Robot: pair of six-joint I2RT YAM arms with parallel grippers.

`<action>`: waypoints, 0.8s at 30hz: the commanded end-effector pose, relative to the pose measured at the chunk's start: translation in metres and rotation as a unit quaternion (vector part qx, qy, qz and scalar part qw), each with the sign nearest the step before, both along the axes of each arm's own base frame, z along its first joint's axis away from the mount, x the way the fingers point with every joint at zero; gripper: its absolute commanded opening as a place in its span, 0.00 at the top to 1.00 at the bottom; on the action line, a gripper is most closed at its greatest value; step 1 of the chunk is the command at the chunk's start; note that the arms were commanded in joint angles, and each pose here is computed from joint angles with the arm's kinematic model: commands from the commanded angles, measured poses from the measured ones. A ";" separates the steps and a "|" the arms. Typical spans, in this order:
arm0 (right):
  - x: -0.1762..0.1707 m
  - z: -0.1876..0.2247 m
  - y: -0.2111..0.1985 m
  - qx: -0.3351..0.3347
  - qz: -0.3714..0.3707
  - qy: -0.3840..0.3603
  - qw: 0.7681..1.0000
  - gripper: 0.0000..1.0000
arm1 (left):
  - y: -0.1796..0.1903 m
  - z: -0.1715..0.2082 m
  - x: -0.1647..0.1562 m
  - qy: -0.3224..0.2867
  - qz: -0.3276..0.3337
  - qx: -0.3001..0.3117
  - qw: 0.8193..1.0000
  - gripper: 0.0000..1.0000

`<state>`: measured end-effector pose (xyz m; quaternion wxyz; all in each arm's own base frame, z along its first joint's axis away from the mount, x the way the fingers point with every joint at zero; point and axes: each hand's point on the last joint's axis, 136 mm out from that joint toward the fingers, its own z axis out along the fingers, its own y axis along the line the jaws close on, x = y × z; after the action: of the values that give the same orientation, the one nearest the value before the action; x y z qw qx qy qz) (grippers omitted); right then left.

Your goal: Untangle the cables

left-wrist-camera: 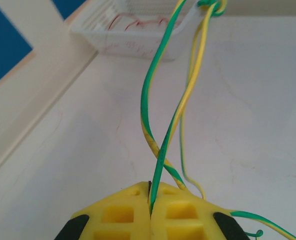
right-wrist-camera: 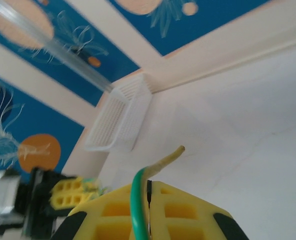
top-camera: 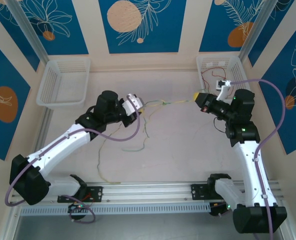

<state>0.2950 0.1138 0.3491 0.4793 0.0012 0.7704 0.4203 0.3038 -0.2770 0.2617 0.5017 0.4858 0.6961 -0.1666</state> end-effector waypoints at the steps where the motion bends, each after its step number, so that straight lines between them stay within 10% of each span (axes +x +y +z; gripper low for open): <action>1: -0.008 0.042 0.025 -0.051 0.032 -0.135 0.989 1.00 | 0.028 -0.023 0.018 0.045 0.072 0.048 0.995 1.00; 14: -0.042 0.028 0.146 -0.083 0.239 -0.148 0.956 1.00 | 0.002 -0.016 0.017 0.045 0.053 0.040 0.997 1.00; 24: -0.045 -0.015 0.155 -0.132 0.245 -0.125 0.952 1.00 | 0.002 -0.010 0.023 0.059 0.073 0.030 0.995 1.00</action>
<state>0.2513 0.2713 0.3495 0.4499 -0.2932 0.7186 0.4419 0.3247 -0.2731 0.2418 0.4522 0.4504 0.7583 -0.1326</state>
